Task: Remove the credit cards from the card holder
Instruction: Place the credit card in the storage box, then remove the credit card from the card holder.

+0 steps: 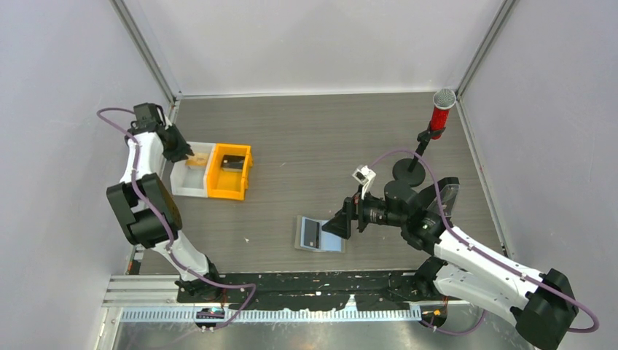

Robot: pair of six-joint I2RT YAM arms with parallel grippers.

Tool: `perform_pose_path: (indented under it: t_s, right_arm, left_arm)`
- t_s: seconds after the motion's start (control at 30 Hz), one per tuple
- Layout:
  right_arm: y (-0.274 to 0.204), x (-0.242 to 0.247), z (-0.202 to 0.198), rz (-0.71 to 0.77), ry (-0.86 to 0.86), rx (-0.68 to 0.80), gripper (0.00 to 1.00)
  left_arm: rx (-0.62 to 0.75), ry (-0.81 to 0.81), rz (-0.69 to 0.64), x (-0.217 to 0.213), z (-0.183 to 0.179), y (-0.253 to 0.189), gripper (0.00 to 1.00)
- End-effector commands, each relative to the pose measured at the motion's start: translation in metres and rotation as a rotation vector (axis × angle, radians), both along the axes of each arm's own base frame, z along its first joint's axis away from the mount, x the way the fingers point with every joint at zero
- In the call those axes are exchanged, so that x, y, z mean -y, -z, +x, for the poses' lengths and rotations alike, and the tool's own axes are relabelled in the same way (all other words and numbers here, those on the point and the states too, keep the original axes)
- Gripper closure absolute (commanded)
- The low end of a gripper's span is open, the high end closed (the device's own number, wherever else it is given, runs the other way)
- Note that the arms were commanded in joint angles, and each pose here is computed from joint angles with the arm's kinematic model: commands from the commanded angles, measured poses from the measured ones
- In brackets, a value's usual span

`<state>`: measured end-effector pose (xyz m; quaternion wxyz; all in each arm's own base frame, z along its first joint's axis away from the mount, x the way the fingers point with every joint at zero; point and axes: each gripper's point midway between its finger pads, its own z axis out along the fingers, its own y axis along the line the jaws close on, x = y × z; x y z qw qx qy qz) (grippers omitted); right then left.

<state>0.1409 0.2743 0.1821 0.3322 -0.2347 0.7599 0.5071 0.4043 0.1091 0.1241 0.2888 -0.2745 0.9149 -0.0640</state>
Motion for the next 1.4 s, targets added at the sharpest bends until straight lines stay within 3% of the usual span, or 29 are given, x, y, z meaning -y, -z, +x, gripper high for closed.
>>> perform_pose_path:
  t_s: [0.0, 0.2, 0.37, 0.57, 0.7, 0.8, 0.93, 1.1, 1.37]
  right_arm:
    - [-0.006, 0.018, 0.027, -0.09, 0.207, 0.004, 0.05]
    - [0.007, 0.023, 0.028, -0.189, 0.224, -0.067, 0.05]
    - [0.025, 0.019, 0.027, -0.187, 0.222, -0.12, 0.0]
    - [0.028, 0.006, 0.016, -0.107, 0.149, -0.155, 0.15]
    - [0.033, 0.001, 0.014, -0.059, 0.136, -0.169, 0.27]
    - [0.039, -0.001, 0.012, -0.054, 0.121, -0.171, 0.31]
    - [0.043, 0.002, 0.01, -0.099, 0.098, -0.161, 0.31]
    - [0.044, 0.007, 0.008, -0.123, 0.107, -0.153, 0.29]
    - [0.05, 0.009, 0.008, -0.12, 0.123, -0.167, 0.29]
  left_arm:
    - [0.13, 0.045, -0.063, 0.035, -0.012, -0.066, 0.72]
    - [0.164, 0.182, -0.096, 0.088, -0.047, -0.09, 0.69]
    - [0.267, 0.319, -0.139, 0.143, -0.08, -0.103, 0.66]
    - [0.216, 0.573, -0.194, 0.22, -0.138, -0.081, 0.65]
    - [0.227, 0.658, -0.248, 0.252, -0.172, -0.064, 0.63]
    - [0.231, 0.709, -0.276, 0.272, -0.194, -0.052, 0.6]
    - [0.273, 0.748, -0.373, 0.302, -0.205, -0.04, 0.57]
    - [0.22, 0.804, -0.443, 0.327, -0.212, -0.014, 0.56]
    - [0.16, 0.834, -0.465, 0.352, -0.213, 0.017, 0.55]
